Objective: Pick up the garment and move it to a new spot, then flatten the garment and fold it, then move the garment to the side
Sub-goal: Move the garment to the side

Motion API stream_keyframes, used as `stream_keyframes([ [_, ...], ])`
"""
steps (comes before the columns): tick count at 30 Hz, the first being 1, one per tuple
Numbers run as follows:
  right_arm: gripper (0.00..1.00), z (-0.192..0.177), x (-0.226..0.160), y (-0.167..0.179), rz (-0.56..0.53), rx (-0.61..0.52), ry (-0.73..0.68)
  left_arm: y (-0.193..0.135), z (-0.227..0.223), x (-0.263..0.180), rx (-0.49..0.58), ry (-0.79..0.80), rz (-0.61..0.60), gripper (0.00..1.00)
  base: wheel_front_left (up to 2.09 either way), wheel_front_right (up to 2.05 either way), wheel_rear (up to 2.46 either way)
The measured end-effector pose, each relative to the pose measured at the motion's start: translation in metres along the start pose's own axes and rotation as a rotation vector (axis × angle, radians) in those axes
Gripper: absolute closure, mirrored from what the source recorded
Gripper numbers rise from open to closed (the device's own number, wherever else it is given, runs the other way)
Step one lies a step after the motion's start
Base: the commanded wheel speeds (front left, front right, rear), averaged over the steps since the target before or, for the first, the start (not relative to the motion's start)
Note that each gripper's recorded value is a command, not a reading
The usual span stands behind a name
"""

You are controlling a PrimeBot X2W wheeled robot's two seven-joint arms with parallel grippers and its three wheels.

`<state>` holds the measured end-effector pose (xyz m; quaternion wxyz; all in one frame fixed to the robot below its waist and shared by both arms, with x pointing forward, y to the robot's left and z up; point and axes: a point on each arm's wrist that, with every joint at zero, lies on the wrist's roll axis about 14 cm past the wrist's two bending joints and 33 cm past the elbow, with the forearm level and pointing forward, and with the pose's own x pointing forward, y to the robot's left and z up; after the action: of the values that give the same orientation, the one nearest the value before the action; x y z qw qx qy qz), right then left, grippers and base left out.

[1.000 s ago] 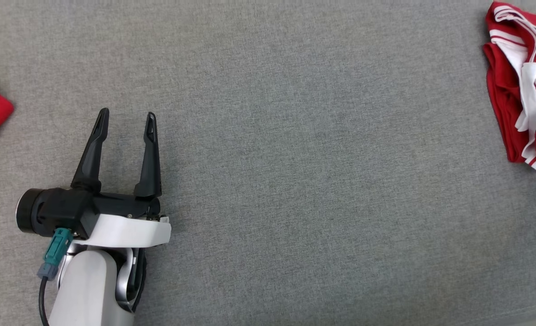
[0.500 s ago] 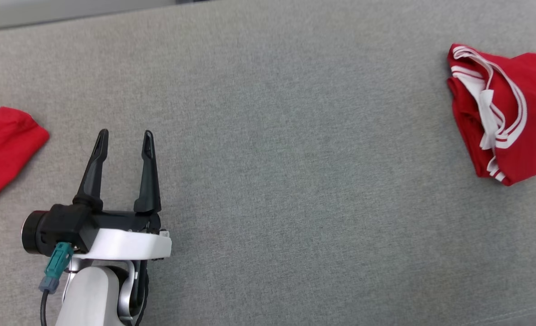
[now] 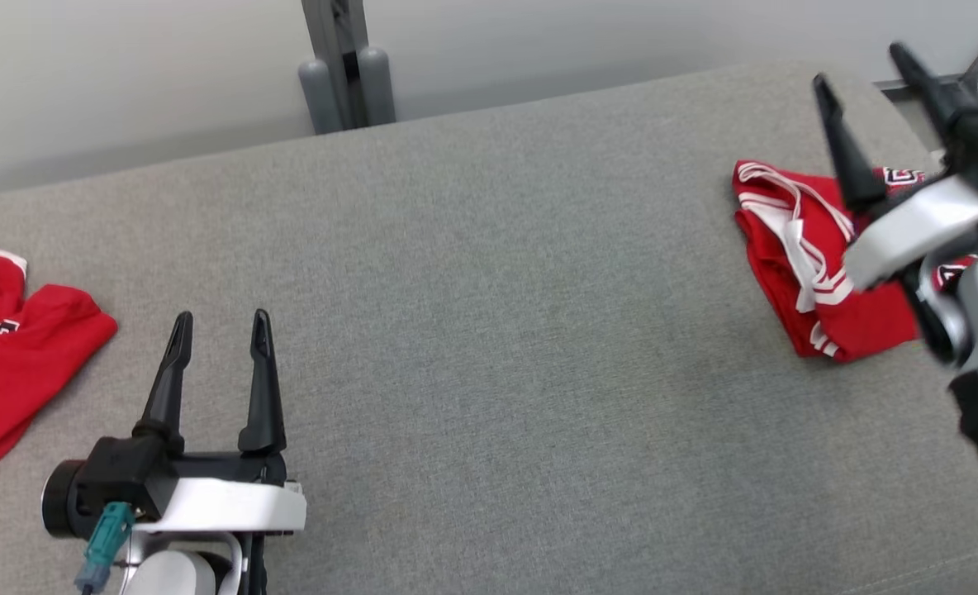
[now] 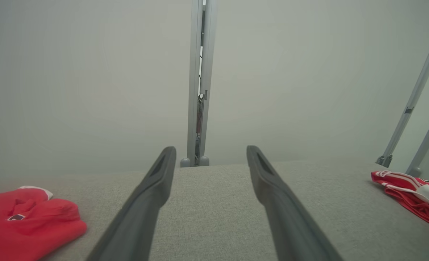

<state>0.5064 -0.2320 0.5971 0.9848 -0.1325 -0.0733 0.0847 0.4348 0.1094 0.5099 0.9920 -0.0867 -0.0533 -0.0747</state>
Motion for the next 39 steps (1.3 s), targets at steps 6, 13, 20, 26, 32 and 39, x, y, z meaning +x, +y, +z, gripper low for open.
stream_keyframes([
  [6, 0.00, 0.012, -0.041, 0.028, -0.033, 0.113, -0.090, -0.002, 0.013, -0.015, 0.001, -0.022, 0.009, 0.00, 0.00, 0.00, 0.00],
  [13, 0.00, 0.014, -0.081, 0.070, -0.060, 0.264, -0.133, 0.003, 0.016, -0.033, -0.002, -0.016, 0.040, 0.00, 0.00, 0.00, 0.00],
  [20, 0.00, 0.001, -0.103, 0.089, -0.078, 0.329, -0.102, 0.012, 0.009, -0.046, -0.030, 0.013, 0.078, 0.00, 0.00, 0.00, 0.00],
  [26, 0.00, -0.011, -0.111, 0.100, -0.070, 0.349, -0.065, 0.020, 0.002, -0.057, -0.040, 0.039, 0.111, 0.00, 0.00, 0.00, 0.00],
  [32, 0.00, -0.010, -0.109, 0.107, -0.054, 0.359, -0.064, 0.026, 0.001, -0.063, -0.042, 0.046, 0.131, 0.00, 0.00, 0.00, 0.00],
  [39, 0.00, -0.010, -0.108, 0.109, -0.050, 0.387, -0.067, 0.030, 0.002, -0.065, -0.042, 0.042, 0.144, 0.00, 0.00, 0.00, 0.00],
])
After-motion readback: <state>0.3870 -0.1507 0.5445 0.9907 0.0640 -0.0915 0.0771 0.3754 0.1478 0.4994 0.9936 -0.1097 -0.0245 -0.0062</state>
